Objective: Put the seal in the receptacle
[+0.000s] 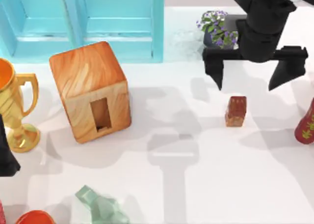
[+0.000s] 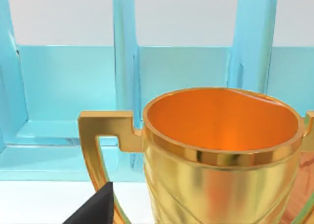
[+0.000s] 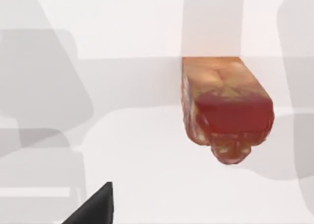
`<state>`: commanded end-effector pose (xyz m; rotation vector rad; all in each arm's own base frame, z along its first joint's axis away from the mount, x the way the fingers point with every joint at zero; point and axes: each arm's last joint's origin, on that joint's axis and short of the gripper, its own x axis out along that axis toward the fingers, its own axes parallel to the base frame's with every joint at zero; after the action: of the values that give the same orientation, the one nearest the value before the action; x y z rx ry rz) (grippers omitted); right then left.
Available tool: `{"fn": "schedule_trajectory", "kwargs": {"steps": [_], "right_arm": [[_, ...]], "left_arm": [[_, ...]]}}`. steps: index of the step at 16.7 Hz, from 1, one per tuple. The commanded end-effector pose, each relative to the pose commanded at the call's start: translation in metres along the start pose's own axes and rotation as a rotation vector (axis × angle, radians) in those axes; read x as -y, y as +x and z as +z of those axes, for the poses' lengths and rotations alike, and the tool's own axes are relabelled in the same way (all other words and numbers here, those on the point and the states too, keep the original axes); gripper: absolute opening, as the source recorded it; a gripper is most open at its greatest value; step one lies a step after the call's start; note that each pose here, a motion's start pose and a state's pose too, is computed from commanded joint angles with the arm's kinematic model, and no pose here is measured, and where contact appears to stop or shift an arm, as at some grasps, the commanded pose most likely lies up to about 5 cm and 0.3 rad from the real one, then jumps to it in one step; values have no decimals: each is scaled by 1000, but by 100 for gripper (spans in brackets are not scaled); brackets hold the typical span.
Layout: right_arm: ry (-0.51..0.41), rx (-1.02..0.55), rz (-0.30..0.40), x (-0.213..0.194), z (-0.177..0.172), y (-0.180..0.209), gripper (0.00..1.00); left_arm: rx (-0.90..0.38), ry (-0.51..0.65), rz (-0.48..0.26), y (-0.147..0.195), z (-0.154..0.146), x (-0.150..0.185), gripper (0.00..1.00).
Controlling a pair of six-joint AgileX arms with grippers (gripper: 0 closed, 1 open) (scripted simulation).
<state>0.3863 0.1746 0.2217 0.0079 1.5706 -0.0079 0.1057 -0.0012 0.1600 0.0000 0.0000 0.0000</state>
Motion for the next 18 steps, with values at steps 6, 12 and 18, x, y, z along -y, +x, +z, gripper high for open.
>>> {"fn": "schedule_trajectory", "kwargs": {"steps": [6,12,18], "right_arm": [[2,-1,0,1,1,5,100],[0,6,3,-1,4,69,100],[0,0,0,0,0,100,100]], "left_arm": [[0,0,0,0,0,0,100],[0,0,0,0,0,0,100],[0,0,0,0,0,0,100]]}}
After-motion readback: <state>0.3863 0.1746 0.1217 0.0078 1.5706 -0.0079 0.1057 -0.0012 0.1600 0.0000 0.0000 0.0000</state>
